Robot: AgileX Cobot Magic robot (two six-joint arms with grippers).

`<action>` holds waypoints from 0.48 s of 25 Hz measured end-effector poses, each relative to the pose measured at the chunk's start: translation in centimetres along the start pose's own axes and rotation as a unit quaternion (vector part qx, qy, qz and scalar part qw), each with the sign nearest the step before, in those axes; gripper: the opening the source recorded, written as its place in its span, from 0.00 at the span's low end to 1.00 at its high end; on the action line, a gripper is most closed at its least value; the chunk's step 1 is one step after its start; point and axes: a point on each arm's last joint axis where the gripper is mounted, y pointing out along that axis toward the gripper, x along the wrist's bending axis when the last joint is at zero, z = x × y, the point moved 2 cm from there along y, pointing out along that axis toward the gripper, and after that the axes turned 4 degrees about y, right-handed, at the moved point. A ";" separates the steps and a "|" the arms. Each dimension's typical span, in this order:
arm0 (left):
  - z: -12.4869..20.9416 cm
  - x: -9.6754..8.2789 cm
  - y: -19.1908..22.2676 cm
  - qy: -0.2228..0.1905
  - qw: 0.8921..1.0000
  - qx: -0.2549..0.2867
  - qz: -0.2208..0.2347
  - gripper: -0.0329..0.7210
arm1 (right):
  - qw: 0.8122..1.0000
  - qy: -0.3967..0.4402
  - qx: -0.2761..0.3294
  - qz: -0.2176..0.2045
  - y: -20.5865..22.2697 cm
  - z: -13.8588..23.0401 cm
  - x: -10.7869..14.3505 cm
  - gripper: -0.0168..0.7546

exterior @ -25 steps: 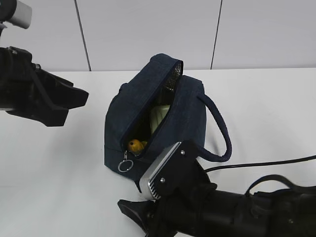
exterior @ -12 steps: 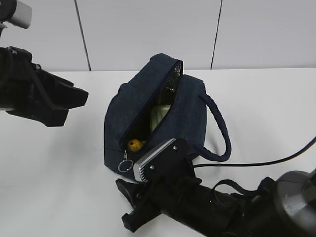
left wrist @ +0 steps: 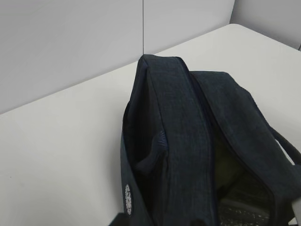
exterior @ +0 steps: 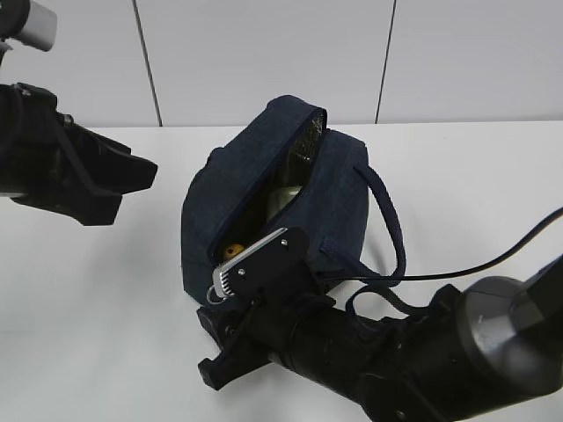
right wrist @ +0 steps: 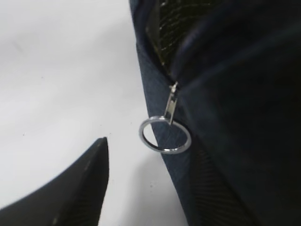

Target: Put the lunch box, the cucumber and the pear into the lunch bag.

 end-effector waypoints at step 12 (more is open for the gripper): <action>0.0 0.0 0.0 0.000 1.000 0.000 0.000 0.36 | 0.999 -0.015 0.019 -0.038 0.6 -0.4 1.0 0.58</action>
